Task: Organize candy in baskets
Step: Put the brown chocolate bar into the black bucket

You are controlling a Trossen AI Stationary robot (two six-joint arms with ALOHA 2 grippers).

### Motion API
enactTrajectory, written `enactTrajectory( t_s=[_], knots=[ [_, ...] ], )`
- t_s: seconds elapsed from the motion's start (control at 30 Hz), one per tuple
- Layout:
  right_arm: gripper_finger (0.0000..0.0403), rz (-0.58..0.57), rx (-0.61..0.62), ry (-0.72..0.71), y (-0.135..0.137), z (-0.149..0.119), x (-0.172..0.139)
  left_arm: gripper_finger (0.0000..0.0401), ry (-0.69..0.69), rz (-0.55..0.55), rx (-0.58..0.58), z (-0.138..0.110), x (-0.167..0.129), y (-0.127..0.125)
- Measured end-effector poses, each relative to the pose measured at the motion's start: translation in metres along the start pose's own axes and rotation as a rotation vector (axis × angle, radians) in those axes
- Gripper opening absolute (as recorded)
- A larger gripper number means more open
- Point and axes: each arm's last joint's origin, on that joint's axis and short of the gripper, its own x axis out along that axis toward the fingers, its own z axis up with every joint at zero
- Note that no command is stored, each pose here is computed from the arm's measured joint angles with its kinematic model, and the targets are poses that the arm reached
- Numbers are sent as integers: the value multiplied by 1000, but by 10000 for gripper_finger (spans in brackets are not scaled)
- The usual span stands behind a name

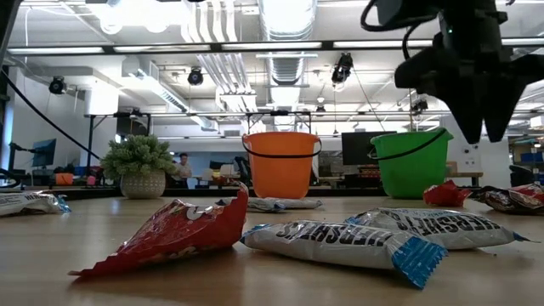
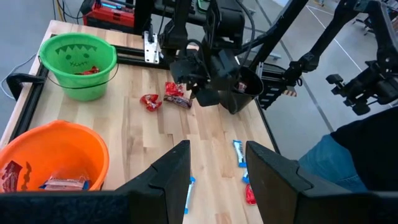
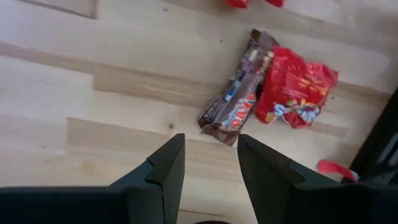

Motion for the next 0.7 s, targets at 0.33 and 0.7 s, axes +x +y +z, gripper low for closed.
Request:
enactTrajectory(
  t_s=[0.33, 0.7],
  knots=[
    [141, 40, 97, -9, 1, -14, 20, 137, 0, 0, 2, 0, 0, 0],
    [141, 22, 170, -34, -7, -14, 40, 137, 1, 0, 2, 0, 0, 0]
  ],
)
